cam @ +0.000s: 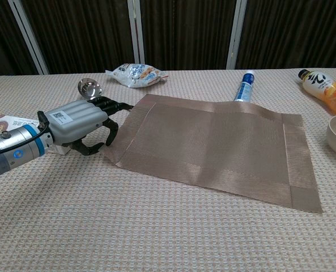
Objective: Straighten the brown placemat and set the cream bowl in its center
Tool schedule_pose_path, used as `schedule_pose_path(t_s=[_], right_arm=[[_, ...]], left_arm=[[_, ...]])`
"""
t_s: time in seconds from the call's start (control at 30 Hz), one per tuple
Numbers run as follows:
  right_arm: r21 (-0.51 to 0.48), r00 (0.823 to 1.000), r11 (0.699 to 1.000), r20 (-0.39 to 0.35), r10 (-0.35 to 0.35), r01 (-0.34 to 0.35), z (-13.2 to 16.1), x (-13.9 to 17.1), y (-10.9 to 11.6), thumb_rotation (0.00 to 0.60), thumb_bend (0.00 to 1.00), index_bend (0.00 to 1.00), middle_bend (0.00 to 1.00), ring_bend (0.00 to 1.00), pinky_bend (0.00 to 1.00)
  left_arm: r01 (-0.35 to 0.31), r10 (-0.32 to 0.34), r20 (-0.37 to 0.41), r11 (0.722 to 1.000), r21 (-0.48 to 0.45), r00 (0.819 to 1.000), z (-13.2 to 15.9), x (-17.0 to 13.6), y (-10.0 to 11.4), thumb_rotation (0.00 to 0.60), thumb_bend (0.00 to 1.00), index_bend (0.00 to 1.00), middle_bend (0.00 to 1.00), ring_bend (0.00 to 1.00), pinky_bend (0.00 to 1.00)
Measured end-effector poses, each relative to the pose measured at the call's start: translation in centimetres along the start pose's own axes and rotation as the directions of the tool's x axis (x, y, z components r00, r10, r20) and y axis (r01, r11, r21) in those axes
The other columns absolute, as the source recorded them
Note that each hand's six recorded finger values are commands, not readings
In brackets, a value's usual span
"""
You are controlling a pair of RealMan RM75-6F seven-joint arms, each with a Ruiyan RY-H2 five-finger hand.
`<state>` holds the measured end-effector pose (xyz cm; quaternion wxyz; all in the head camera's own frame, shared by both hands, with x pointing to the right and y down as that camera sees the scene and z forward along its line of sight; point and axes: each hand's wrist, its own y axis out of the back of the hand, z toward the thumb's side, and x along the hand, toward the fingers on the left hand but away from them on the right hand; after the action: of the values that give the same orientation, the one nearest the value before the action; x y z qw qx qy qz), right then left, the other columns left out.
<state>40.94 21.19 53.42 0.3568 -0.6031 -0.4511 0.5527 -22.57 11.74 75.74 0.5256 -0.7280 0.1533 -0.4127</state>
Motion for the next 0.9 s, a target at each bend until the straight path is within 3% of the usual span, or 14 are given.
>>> schedule_pose_path(t_s=[0.57, 0.9], right_arm=[[-0.007, 1.0, 1.0, -0.012, -0.006, 0.006, 0.3, 0.3, 0.3, 0.6, 0.0, 0.0, 0.0, 0.0, 0.0], [-0.01, 1.0, 1.0, -0.017, -0.011, 0.011, 0.5, 0.5, 0.5, 0.6, 0.0, 0.0, 0.0, 0.0, 0.0]], left_arm=[[-0.011, 0.018, 0.062, 0.994, -0.11, 0.998, 1.2, -3.9, 1.8, 0.6, 0.45, 0.71, 0.0, 0.0, 0.0], [0.038, -0.02, 0.138, 0.991, -0.131, 0.99, 3.5, -7.7, 2.5, 0.6, 0.45, 0.72, 0.0, 0.0, 0.0]])
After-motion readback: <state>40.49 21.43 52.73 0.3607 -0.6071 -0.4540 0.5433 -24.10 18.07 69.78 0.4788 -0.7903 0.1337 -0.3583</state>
